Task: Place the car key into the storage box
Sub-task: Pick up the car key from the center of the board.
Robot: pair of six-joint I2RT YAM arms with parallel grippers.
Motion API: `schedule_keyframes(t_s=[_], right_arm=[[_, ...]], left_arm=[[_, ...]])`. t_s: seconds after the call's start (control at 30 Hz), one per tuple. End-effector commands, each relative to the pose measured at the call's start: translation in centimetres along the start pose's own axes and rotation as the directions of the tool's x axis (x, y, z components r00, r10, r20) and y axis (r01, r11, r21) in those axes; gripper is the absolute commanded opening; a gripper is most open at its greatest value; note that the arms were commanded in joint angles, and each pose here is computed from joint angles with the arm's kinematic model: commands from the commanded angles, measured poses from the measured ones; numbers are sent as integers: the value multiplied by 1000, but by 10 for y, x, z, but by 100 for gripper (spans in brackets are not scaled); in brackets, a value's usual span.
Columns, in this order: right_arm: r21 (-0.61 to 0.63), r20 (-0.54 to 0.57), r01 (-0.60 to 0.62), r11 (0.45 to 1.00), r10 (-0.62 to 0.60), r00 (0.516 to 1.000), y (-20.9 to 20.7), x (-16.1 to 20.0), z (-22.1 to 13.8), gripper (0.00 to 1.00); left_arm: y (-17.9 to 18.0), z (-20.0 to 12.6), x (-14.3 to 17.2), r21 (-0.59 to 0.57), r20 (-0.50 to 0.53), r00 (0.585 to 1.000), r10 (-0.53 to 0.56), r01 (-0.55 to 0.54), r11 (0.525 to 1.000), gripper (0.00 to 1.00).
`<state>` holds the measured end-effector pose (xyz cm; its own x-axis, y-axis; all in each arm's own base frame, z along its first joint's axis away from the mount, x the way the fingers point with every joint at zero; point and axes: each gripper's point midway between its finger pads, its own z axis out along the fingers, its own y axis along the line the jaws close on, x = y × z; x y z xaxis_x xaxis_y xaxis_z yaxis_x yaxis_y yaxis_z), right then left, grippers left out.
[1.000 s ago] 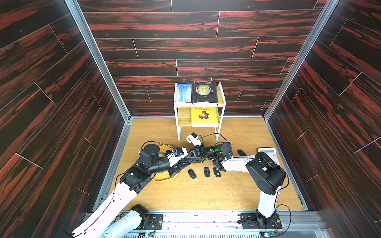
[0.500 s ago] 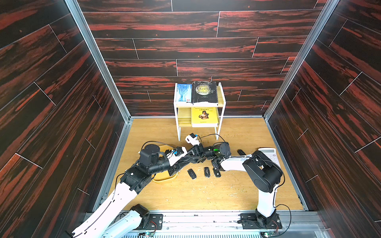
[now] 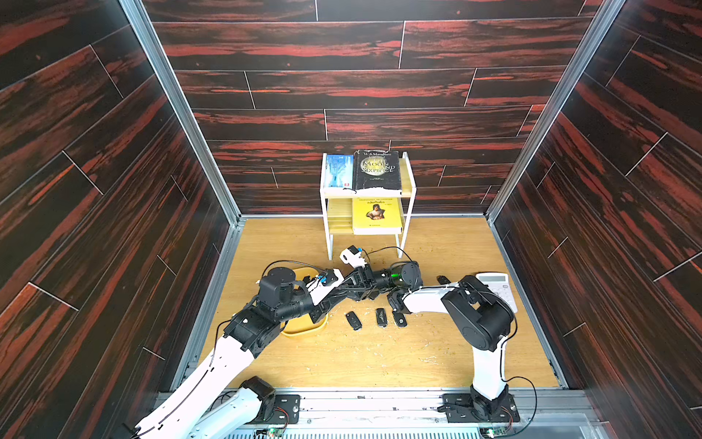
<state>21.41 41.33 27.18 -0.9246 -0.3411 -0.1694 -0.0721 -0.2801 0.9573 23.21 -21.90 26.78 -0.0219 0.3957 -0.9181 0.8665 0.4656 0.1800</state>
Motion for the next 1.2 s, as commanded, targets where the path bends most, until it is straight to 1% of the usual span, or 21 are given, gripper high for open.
schedule_keyframes(t_s=[0.0,0.07,0.23,0.3,0.47,0.57,0.6,0.7,0.73,0.77,0.83,0.97,1.03,1.1,1.17], right_arm=[[-71,-8,105,992,-106,994,24,5,1,39],[-70,-11,106,992,-107,994,26,7,1,38],[-61,-15,105,993,-106,994,26,10,0,30],[-61,-15,101,993,-102,995,25,11,0,28],[-60,-15,103,993,-104,994,28,14,-1,18],[-56,-18,104,993,-106,994,29,16,-1,15],[-54,-18,105,993,-106,994,29,17,-1,14],[-52,-20,109,993,-110,994,30,19,-2,13],[-52,-20,109,993,-110,994,31,19,-2,12],[-52,-20,109,993,-110,994,31,19,-2,12],[-52,-19,110,993,-111,994,31,18,-2,11],[-53,-20,113,992,-114,993,32,18,-2,9],[-54,-19,115,992,-116,993,32,17,-1,9],[-51,-15,114,992,-115,993,30,15,-1,9],[-49,-14,112,993,-112,994,27,11,-1,9]], left_arm=[[0,1,1,-5,8,999,33,-33,999,41],[1,1,2,-7,6,1000,30,-30,1000,41],[3,1,-1,-9,14,999,28,-28,1000,40],[4,1,-4,-14,22,999,27,-26,1000,40],[5,0,-6,-17,26,999,24,-24,1000,40],[5,0,-6,-18,26,999,20,-19,1000,41],[5,0,-7,-20,29,999,16,-16,1000,43],[6,-1,-10,-25,43,999,8,-7,1000,70],[6,-1,-12,-28,51,999,10,-8,1000,81],[7,-3,-13,-34,62,998,7,-5,999,88],[8,-5,-17,-47,84,996,4,0,999,96],[9,-6,-16,-54,73,997,-1,5,999,100],[10,-7,-16,-62,68,998,-2,6,998,100],[15,-10,-15,-95,58,998,-11,16,995,100],[24,-15,-12,-154,32,999,-15,19,988,100]])
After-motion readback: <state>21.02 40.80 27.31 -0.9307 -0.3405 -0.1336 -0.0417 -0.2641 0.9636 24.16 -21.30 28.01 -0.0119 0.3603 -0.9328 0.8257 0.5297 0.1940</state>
